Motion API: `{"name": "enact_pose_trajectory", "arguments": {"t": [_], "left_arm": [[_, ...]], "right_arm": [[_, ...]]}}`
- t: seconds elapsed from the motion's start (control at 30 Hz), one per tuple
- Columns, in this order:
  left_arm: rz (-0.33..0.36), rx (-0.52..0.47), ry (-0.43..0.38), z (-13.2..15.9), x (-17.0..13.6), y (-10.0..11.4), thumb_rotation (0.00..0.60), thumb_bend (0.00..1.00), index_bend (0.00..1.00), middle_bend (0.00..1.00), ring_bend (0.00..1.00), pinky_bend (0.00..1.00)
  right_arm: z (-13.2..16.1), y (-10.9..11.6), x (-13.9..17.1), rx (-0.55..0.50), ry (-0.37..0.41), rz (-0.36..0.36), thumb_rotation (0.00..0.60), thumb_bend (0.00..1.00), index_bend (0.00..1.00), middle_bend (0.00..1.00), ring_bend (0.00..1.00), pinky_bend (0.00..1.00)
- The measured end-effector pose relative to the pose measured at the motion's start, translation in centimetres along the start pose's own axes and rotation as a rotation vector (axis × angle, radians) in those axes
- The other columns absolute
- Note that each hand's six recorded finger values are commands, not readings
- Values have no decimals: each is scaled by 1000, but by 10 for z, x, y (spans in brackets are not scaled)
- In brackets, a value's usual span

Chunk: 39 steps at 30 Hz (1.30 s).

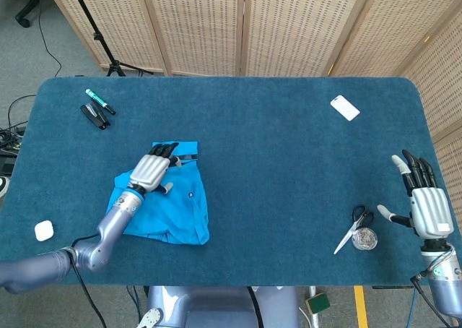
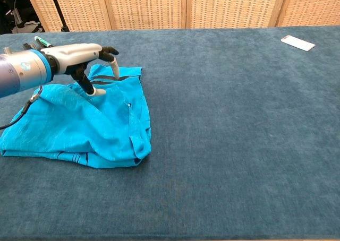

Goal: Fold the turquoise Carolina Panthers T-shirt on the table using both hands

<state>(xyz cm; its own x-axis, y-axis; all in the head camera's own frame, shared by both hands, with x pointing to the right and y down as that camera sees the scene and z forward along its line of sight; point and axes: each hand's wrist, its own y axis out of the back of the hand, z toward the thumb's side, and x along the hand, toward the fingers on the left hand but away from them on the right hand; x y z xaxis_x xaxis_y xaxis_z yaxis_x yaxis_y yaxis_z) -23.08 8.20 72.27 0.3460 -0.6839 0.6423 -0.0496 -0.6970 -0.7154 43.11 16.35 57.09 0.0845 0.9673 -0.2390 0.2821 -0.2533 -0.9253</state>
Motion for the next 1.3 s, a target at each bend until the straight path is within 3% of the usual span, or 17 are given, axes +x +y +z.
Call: {"name": "enact_pose_trajectory", "arguments": {"t": [0.8,1.0,1.3], "left_arm": [[-19,-26,-3,-3,2,-20,600,326,434,0,0,0],[-20,-31,-9,-1,3,-21,600,367,532,0,0,0],[-14,-25,-19,1,3,-21,600,421,575,0,0,0]], "right_arm": [[0,-2,0,0,0,10,600,0,0,0,0,0],[0,-3,0,2,-1,11,600,0,0,0,0,0],[0,-2,0,3,-2,10,600,0,0,0,0,0]]}}
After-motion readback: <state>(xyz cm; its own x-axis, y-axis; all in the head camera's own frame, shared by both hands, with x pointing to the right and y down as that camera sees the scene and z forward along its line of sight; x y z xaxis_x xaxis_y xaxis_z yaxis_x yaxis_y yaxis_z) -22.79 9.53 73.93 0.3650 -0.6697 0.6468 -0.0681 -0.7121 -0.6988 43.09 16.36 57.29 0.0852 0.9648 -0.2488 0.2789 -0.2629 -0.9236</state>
